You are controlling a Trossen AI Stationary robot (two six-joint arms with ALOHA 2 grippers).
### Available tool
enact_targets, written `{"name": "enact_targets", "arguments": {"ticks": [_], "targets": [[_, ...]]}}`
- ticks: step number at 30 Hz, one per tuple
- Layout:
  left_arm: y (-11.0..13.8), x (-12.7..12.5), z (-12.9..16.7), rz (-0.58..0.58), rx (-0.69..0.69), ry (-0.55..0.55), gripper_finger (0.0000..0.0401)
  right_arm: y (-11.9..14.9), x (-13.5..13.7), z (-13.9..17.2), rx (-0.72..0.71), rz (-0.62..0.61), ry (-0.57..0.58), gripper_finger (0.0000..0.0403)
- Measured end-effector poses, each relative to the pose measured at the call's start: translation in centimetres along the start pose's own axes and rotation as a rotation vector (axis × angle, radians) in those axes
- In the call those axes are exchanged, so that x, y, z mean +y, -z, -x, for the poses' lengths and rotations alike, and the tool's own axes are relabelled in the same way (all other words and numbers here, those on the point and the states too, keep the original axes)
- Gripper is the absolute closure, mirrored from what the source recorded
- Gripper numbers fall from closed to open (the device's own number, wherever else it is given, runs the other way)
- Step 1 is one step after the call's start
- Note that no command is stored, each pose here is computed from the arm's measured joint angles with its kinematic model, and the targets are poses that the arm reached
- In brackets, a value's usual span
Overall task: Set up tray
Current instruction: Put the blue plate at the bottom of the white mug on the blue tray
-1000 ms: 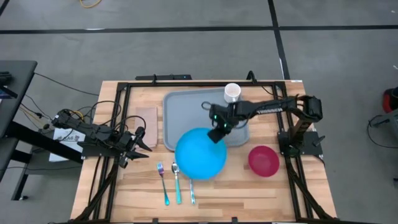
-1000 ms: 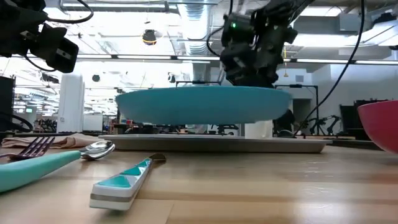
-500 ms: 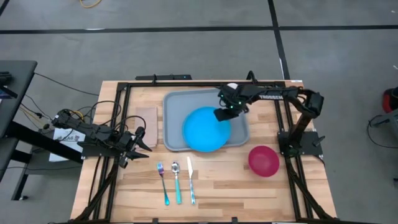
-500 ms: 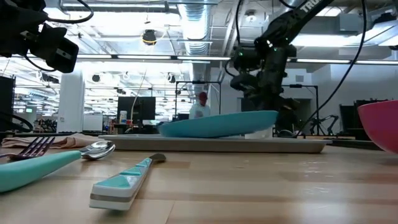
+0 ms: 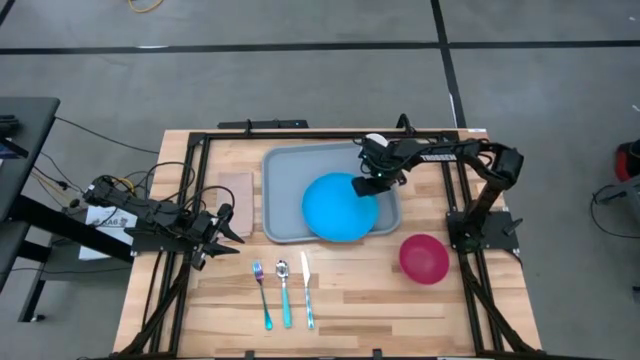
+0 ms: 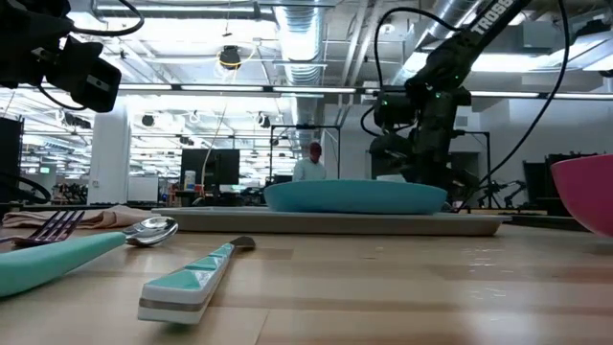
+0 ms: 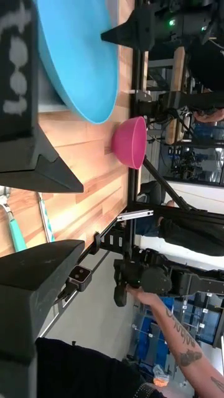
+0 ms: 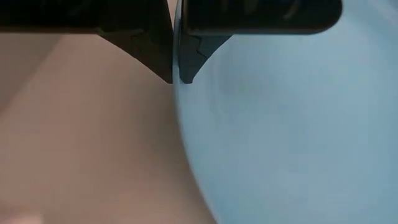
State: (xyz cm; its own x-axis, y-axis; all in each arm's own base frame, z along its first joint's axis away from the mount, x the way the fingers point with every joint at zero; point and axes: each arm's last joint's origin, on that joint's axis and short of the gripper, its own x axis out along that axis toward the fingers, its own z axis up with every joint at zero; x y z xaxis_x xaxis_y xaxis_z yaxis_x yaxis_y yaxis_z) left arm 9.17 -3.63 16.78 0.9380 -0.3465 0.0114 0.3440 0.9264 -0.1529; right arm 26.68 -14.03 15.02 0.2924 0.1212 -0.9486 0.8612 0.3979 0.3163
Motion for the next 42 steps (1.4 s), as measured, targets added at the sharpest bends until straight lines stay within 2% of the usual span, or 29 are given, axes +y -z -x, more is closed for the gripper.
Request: {"name": "enact_targets", "arguments": {"ticks": [9, 14, 19, 24, 29, 36, 42], "targets": [[0.0, 0.0, 0.0, 0.0, 0.0, 0.0, 0.028, -0.4, -0.9, 2.6, -0.107, 0.006, 0.017, 0.0402], [0.0, 0.0, 0.0, 0.0, 0.0, 0.0, 0.028, -0.2, -1.7, 3.5, -0.091, 0.017, 0.047, 0.0403], [0.0, 0.0, 0.0, 0.0, 0.0, 0.0, 0.028, 0.5, -2.3, 3.3, -0.084, 0.031, 0.072, 0.0403], [0.0, 0.0, 0.0, 0.0, 0.0, 0.0, 0.028, 1.8, -3.8, 2.5, -0.085, -0.006, 0.065, 0.0402], [0.0, 0.0, 0.0, 0.0, 0.0, 0.0, 0.028, 1.9, -3.6, 3.0, -0.169, -0.021, 0.003, 0.0398], [0.0, 0.0, 0.0, 0.0, 0.0, 0.0, 0.028, 1.9, -4.3, 3.3, -0.157, -0.052, 0.036, 0.0401], [0.0, 0.0, 0.0, 0.0, 0.0, 0.0, 0.028, 1.9, -4.7, 3.2, -0.138, -0.063, 0.056, 0.038]]}}
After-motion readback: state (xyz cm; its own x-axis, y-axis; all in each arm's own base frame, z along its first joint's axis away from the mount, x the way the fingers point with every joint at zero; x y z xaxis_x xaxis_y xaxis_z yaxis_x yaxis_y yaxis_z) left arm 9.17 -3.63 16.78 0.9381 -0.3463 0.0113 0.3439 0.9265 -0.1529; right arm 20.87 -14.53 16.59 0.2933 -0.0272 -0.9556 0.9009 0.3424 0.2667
